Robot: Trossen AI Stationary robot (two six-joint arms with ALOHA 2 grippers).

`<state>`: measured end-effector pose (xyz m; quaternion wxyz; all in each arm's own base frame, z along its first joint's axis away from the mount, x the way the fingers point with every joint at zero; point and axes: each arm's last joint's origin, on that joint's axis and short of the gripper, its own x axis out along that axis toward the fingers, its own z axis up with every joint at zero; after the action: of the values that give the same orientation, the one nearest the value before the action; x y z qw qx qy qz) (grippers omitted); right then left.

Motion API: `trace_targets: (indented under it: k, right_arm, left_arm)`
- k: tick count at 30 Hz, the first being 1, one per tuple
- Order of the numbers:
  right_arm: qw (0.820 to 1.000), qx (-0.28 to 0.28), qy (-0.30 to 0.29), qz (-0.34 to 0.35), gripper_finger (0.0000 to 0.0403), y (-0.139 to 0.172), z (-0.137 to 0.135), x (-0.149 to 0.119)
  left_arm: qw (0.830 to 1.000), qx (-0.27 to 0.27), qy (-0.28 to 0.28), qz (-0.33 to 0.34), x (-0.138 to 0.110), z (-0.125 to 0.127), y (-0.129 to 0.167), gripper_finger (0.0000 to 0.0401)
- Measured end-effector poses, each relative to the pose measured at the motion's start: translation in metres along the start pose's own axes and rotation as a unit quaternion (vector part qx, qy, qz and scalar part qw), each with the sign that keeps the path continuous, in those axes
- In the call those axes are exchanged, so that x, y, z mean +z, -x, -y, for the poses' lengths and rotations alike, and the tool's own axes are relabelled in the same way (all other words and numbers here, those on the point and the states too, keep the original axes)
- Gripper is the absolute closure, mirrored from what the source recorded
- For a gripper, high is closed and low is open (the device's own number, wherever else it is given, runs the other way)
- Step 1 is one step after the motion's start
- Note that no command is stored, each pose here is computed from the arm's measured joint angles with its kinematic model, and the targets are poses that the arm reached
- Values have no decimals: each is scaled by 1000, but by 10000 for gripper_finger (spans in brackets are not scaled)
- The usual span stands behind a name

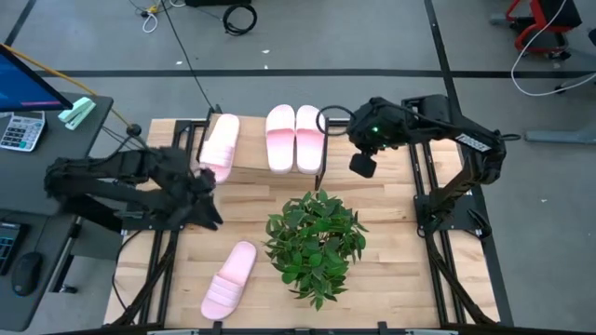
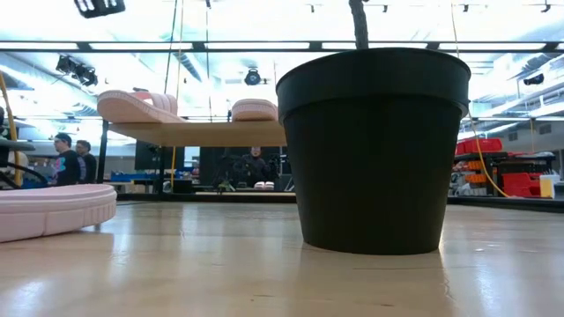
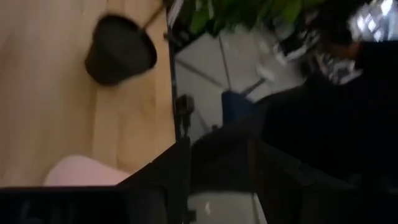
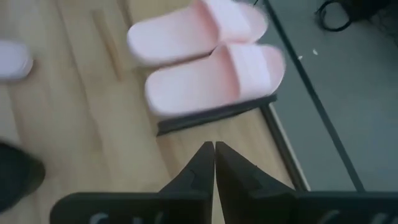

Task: Pick and place slides into the shelf
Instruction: Put the pink slide on the shelf

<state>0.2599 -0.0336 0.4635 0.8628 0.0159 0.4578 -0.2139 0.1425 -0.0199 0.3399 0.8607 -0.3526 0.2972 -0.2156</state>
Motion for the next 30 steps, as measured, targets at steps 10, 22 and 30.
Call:
trace_targets:
  k: [10, 22, 30]
  right_arm:
    - [999, 45, 20, 5, 382, 26, -22, -18]
    - [997, 59, 42, 33, 383, 47, -50, -30]
    - [997, 51, 29, 48, 383, 50, -67, -33]
  left_arm:
    - [991, -39, -43, -122, -18, 21, -88, 254]
    - [961, -92, 6, -260, -52, 15, -179, 296]
    - [945, 77, -12, -318, -75, -20, -188, 289]
